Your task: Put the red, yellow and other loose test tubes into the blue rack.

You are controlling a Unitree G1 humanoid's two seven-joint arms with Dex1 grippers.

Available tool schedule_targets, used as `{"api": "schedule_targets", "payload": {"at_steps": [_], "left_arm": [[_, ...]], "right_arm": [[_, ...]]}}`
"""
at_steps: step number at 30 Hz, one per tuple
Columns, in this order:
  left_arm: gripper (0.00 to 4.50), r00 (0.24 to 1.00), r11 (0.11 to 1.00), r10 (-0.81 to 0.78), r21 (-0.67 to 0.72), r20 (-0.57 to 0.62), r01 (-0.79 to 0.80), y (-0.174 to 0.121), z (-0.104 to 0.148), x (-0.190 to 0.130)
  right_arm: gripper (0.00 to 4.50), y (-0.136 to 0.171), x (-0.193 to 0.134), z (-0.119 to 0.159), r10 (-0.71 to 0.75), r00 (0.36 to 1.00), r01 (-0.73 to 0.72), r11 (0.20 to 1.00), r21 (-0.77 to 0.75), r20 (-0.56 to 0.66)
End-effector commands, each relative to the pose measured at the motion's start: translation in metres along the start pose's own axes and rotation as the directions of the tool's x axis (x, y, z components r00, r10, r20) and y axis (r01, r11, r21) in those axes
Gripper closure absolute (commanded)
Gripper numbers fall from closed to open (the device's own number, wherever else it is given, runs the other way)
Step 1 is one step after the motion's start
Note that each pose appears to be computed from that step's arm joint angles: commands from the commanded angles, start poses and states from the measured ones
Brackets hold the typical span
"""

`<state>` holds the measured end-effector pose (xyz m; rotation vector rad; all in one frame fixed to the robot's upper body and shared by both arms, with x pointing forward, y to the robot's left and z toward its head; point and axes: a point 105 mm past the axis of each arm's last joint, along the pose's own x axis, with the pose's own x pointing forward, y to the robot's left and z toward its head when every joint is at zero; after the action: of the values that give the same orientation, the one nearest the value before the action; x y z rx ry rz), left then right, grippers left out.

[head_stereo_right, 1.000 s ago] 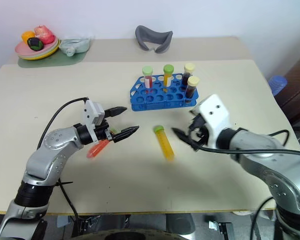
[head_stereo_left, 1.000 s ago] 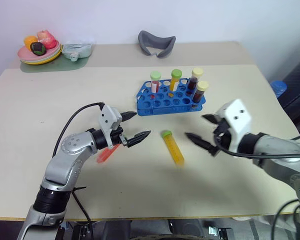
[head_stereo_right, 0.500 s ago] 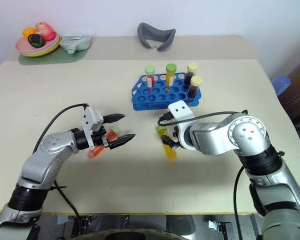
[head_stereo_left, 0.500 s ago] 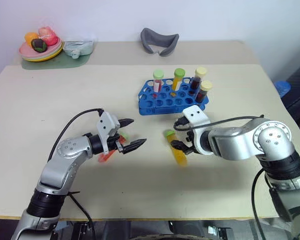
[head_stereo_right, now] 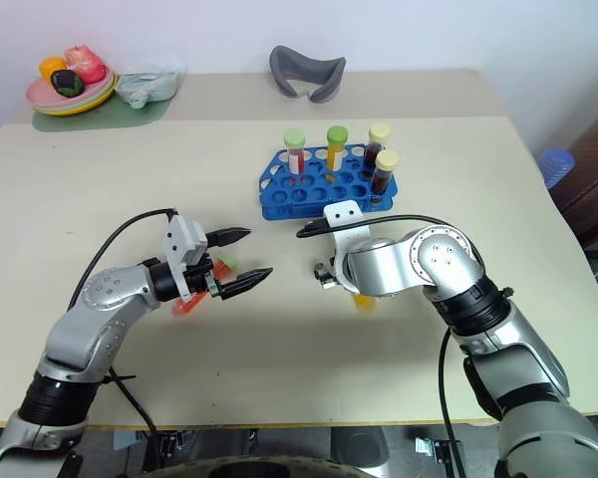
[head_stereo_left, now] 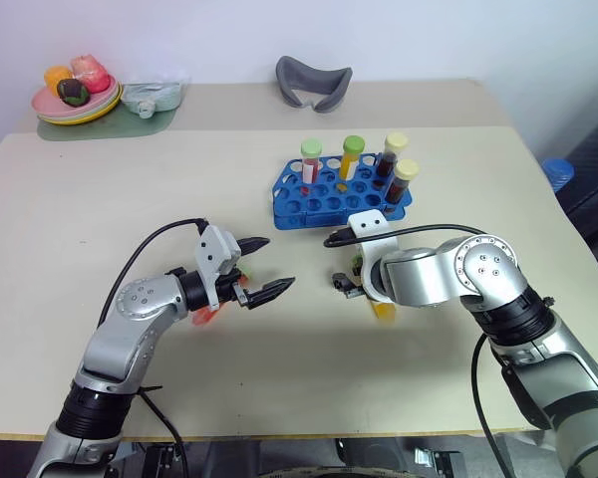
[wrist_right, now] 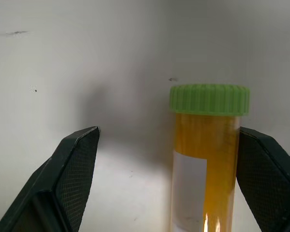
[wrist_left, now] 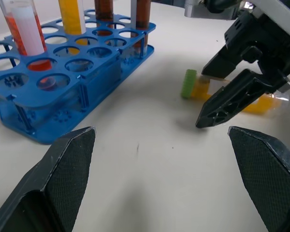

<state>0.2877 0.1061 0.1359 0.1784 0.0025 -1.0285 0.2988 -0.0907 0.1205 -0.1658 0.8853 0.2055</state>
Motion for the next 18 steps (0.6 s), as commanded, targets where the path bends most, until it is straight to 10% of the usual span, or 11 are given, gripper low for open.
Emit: {"api": "schedule_targets", "payload": {"at_steps": [1, 7, 18], "left_arm": [[0.0, 1.0, 1.0, -0.006, 0.03, 0.026, 0.006, -0.0028, 0.0068, 0.001], [0.0, 0.999, 0.999, -0.024, 0.027, 0.036, 0.023, -0.0072, 0.0107, 0.0041], [0.0, 0.999, 0.999, -0.035, 0.029, 0.035, 0.034, -0.0047, 0.0135, 0.007]], "right_arm": [[0.33, -0.0097, 0.0013, -0.0002, -0.046, 0.999, 0.046, 0.999, 0.011, -0.011], [3.03, -0.0147, 0.0009, -0.001, -0.064, 0.998, 0.064, 0.998, 0.014, -0.012], [3.03, -0.0173, -0.0033, -0.0032, -0.005, 1.0, 0.004, 0.998, -0.056, -0.012]]}}
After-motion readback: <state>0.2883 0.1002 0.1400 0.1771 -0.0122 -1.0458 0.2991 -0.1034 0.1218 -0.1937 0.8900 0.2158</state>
